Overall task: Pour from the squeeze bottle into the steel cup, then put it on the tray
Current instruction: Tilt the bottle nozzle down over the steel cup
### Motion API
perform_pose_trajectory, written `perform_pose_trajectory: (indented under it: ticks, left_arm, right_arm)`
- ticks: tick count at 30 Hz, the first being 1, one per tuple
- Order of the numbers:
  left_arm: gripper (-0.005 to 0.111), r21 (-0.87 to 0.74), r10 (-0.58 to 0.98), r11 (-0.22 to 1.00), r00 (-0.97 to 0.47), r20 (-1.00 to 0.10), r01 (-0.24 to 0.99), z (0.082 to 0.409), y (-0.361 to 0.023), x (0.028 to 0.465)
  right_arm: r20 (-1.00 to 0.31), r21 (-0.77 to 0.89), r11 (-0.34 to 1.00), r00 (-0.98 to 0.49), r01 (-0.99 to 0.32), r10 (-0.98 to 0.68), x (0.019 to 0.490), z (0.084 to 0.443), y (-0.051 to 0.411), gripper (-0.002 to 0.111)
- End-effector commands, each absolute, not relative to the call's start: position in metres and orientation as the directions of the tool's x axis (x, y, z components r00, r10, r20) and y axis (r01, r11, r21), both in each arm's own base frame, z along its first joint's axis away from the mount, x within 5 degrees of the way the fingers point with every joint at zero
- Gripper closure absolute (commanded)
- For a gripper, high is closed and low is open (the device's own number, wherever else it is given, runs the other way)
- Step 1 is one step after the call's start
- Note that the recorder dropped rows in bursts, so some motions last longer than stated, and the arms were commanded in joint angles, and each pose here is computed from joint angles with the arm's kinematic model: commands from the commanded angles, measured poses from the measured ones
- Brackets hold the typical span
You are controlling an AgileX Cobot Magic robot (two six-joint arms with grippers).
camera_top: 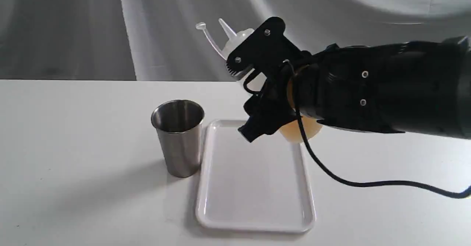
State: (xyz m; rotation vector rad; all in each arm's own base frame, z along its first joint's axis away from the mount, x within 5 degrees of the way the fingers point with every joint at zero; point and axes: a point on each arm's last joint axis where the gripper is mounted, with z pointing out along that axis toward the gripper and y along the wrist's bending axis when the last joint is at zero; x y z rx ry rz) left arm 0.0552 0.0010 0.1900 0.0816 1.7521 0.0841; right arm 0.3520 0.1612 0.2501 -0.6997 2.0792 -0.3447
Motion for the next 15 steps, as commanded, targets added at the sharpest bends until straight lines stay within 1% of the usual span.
perform_pose_trajectory:
  ticks: [1, 7, 9, 13, 15]
  left_arm:
    - [0.098, 0.103, 0.103, 0.995, -0.174, -0.979, 0.011, 0.189, 0.001, 0.055]
    - [0.098, 0.103, 0.103, 0.995, -0.174, -0.979, 0.011, 0.189, 0.001, 0.055]
    - [0.098, 0.103, 0.103, 0.995, -0.174, -0.979, 0.011, 0.189, 0.001, 0.055]
    - [0.098, 0.103, 0.103, 0.995, -0.174, -0.979, 0.011, 0.189, 0.001, 0.055]
    - [0.098, 0.103, 0.103, 0.995, -0.174, -0.979, 0.011, 0.189, 0.001, 0.055]
  right_arm:
    - [-0.666, -0.519, 0.794, -0.433, -0.317, -0.608, 0.359, 0.258, 0.165, 0.108]
    - [-0.635, -0.567, 0.755, -0.409, -0.329, -0.656, 0.365, 0.253, 0.175, 0.108]
    - [-0.592, -0.606, 0.717, -0.405, -0.345, -0.696, 0.366, 0.250, 0.174, 0.108]
    - [-0.456, -0.705, 0.591, -0.389, -0.391, -0.801, 0.367, 0.237, 0.177, 0.108]
    - [-0.439, -0.712, 0.583, -0.400, -0.390, -0.804, 0.368, 0.233, 0.177, 0.108]
